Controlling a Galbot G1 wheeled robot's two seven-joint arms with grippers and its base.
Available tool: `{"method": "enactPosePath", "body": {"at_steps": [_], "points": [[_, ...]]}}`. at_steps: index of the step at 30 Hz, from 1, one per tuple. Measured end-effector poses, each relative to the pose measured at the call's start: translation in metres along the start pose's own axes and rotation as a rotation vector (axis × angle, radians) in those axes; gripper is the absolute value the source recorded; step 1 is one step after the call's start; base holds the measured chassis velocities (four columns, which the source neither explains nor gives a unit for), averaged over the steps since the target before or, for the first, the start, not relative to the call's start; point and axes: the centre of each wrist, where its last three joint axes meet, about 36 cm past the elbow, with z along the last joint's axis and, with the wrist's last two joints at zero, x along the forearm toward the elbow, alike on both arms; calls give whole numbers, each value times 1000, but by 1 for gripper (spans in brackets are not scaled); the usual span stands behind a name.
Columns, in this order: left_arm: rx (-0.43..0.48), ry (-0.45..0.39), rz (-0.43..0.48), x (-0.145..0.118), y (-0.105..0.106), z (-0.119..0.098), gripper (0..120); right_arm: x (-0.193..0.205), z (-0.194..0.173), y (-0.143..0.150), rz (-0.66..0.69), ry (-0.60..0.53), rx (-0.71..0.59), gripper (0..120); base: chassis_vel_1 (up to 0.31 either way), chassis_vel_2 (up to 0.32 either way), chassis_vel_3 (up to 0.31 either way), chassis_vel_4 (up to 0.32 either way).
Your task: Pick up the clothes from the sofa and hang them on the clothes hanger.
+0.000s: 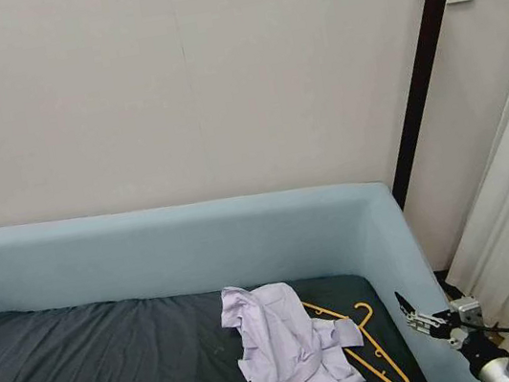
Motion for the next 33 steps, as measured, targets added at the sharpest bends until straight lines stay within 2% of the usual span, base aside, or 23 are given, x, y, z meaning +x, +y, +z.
{"method": "enactPosePath", "body": {"at_steps": [7, 21, 33], "points": [[-31, 3, 8, -13, 2, 8, 100, 2, 0, -1, -1, -6, 13, 100, 0, 0, 0, 0], [-42, 12, 46, -8, -9, 14, 100, 0, 2, 0, -8, -6, 5, 100, 0, 0, 0, 0], [-53, 17, 17, -33, -9, 20, 100, 1, 3, -2, -14, -6, 10, 100, 0, 0, 0, 0]]}}
